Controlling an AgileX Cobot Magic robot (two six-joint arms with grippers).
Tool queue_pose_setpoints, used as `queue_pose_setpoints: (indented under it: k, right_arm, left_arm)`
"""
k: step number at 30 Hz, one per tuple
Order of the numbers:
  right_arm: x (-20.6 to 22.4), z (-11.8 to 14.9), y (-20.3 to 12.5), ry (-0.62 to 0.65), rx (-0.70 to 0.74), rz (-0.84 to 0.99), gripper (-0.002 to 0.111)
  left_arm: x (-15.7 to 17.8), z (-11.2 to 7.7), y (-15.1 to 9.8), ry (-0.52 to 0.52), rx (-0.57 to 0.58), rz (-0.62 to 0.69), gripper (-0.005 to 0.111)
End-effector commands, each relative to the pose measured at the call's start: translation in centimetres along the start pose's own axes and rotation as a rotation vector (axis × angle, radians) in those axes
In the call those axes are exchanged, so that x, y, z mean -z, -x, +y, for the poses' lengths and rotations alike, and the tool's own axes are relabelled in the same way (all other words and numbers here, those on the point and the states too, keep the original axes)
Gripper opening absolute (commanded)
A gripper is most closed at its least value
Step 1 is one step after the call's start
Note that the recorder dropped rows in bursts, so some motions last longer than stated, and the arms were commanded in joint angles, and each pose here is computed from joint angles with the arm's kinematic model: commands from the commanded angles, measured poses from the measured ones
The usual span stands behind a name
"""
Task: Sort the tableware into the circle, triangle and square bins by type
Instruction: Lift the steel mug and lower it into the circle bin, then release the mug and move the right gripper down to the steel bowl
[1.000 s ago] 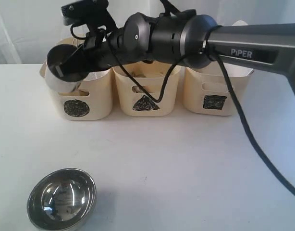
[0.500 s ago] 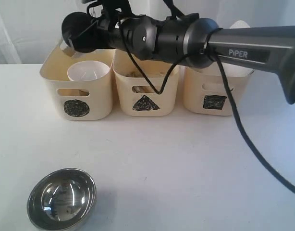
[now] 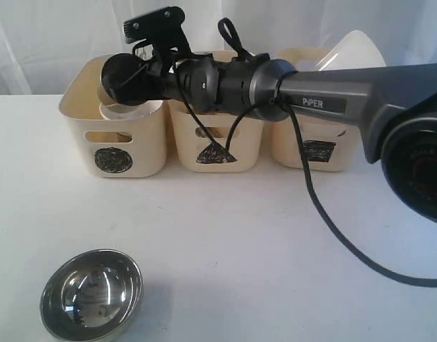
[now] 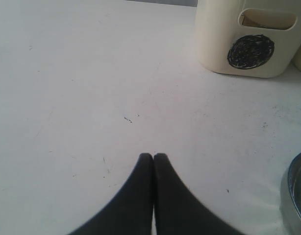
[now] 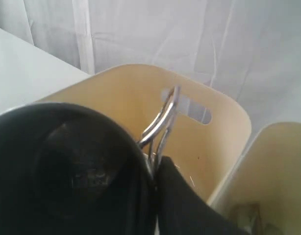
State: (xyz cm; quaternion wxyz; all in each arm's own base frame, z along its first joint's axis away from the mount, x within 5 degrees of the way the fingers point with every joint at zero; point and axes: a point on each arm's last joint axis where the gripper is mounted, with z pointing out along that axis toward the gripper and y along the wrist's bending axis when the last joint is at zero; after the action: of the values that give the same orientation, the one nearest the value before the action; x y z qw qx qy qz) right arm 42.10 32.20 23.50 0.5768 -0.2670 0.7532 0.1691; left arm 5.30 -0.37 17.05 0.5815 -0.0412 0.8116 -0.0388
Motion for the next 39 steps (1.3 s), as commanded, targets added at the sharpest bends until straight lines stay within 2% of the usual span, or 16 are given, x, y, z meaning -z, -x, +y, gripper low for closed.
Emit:
queue_pose_setpoints:
  k: [1, 6, 9, 17, 22, 25, 27, 29, 32, 39]
  right_arm:
    - [0.1, -0.6, 0.7, -0.016, 0.017, -0.028, 0.001]
    - [0.1, -0.8, 0.1, 0.008, 0.012, 0.039, 0.020]
    - [0.1, -0.8, -0.1, 0.014, 0.011, 0.054, 0.025]
    - [0.3, -0.9, 0.4, 0.013, 0.011, 0.045, 0.025]
    - [2.1, -1.0, 3.4, 0.013, 0.011, -0.015, 0.025]
    - [3.8, -0.8, 5.1, 0.051, 0.012, 0.012, 0.025]
    - [4.9, -0.5, 5.7, 0.093, 0.016, 0.068, 0.025]
    - [5.7, -0.2, 5.9, 0.132, 0.019, 0.126, 0.020]
    - [6.8, 0.1, 5.9, 0.171, 0.032, 0.194, 0.000]
    - [9.8, 0.5, 5.3, 0.223, 0.047, 0.301, 0.000]
  left_arm:
    - [0.0, 0.0, -0.1, -0.002, 0.002, -0.003, 0.000]
    - [0.0, 0.0, -0.1, -0.002, 0.002, -0.003, 0.000]
    - [0.0, 0.0, -0.1, -0.002, 0.002, -0.003, 0.000]
    - [0.0, 0.0, -0.1, -0.002, 0.002, -0.003, 0.000]
    - [0.0, 0.0, -0.1, -0.002, 0.002, -0.003, 0.000]
    - [0.0, 0.0, -0.1, -0.002, 0.002, -0.003, 0.000]
    - [0.0, 0.0, -0.1, -0.002, 0.002, -0.003, 0.000]
    - [0.0, 0.0, -0.1, -0.002, 0.002, -0.003, 0.000]
    - [0.0, 0.0, -0.1, -0.002, 0.002, -0.003, 0.000]
    - [0.0, 0.0, -0.1, -0.002, 0.002, -0.003, 0.000]
